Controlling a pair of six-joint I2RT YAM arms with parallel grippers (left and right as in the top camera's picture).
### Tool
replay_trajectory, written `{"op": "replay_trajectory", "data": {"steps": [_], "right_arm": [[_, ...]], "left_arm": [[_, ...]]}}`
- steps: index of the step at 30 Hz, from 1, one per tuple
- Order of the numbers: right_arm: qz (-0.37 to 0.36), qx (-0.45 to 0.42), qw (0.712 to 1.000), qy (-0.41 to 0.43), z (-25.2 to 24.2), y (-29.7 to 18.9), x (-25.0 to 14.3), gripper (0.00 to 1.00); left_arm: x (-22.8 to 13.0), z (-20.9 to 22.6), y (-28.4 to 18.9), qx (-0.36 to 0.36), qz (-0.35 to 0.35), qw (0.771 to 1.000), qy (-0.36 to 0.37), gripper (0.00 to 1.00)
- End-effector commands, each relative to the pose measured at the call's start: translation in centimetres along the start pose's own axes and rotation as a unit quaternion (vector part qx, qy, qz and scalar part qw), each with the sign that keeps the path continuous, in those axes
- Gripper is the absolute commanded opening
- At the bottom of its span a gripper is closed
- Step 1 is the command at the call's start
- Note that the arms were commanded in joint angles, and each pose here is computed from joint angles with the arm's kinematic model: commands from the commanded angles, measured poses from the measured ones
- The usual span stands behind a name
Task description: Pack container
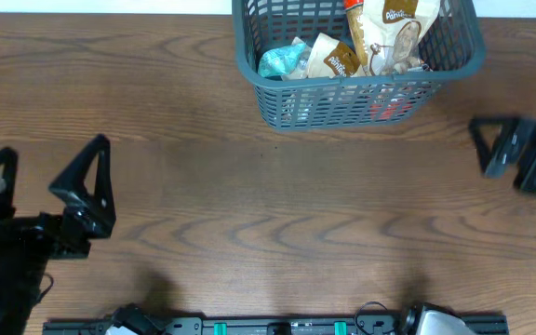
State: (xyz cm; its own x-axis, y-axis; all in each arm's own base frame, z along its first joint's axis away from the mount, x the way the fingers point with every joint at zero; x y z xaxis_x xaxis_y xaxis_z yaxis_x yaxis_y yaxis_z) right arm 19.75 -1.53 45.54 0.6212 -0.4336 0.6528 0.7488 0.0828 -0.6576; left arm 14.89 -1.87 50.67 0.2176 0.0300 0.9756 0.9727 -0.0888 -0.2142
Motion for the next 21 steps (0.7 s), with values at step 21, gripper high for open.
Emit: {"op": "replay_trajectory", "data": {"steps": [21], "right_arm": [[0.006, 0.013, 1.000, 0.022, 0.1, -1.4, -3.2, 0.99]], "left_arm": [[-0.6, 0.1, 0.4, 0.009, 0.016, 1.000, 0.009, 0.99]]}}
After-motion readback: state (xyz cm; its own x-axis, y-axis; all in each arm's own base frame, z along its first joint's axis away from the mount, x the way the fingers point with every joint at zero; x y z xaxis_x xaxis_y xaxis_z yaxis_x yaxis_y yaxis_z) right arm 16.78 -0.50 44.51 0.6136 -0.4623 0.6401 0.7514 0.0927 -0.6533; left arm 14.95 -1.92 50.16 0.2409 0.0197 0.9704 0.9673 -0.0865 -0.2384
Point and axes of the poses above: each gripper's point midway between its finger pads, its own y axis out along the fingers, its own z axis along the line the jaws close on, x = y × z, the point moved 3 cm from there along -y, back along the fingers, and after that the axes turned 12 degrees about y, right-handed, at the moved point
